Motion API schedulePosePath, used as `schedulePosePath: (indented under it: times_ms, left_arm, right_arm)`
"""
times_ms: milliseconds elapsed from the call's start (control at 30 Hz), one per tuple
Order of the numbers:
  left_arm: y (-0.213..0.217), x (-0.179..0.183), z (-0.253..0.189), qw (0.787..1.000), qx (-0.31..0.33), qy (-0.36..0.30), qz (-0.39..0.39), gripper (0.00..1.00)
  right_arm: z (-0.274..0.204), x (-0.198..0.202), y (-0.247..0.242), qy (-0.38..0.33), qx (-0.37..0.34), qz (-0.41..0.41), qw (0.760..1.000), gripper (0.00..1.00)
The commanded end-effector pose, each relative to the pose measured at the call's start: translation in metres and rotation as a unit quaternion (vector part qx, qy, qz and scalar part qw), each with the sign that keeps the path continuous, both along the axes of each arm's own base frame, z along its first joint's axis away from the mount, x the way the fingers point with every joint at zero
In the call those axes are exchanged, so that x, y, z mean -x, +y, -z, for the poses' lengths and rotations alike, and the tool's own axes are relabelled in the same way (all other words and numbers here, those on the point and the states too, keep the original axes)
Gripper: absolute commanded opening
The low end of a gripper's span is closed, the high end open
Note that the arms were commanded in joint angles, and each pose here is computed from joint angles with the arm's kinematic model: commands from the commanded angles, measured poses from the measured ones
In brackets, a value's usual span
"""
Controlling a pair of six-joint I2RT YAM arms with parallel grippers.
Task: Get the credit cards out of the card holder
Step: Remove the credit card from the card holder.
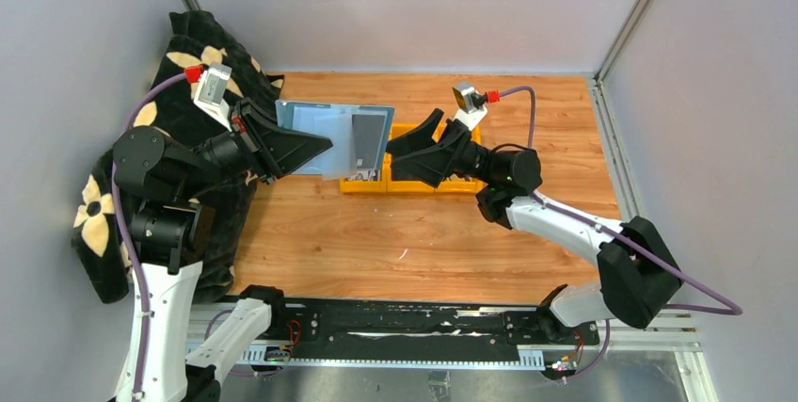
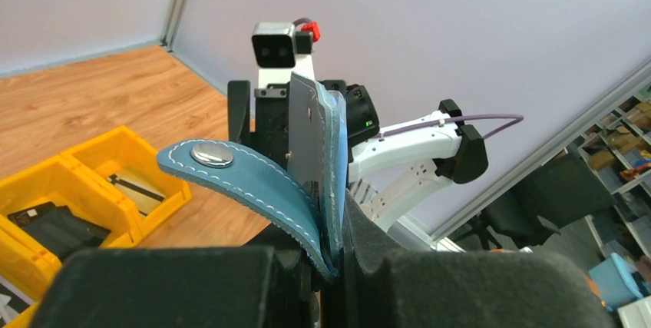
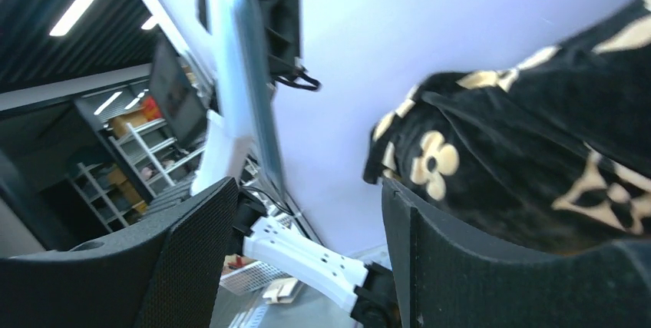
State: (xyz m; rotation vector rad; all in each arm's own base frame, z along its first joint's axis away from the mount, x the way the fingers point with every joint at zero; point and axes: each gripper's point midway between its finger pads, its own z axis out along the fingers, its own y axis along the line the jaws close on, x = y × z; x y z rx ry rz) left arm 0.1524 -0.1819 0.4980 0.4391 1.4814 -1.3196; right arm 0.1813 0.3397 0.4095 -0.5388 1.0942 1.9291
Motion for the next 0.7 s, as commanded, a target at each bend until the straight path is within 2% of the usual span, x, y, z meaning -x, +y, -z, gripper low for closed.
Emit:
schedulePosePath:
  times_ms: [0, 167, 467, 667]
  left_arm:
    - [-0.002, 0.009, -0.002, 1.000, 0.003, -0.010, 0.016, 0.00]
    - [-0.002, 0.009, -0.001, 1.000, 0.003, -0.008, 0.017, 0.00]
    - [-0.002, 0.005, 0.000, 1.000, 0.005, -0.003, 0.015, 0.00]
    - [-0.003, 0.004, 0.001, 1.000, 0.009, 0.004, 0.015, 0.00]
  right_arm:
    - [-0.049, 0.030, -0.020, -0.079, -0.070, -0.045, 0.993, 0.71]
    - [-0.061, 0.025, -0.016, -0.077, -0.072, -0.045, 0.993, 0.57]
    - [-0.059, 0.021, -0.012, -0.069, -0.055, -0.039, 0.995, 0.24]
    - [-0.055, 0.022, -0.003, -0.075, -0.026, -0.021, 0.997, 0.19]
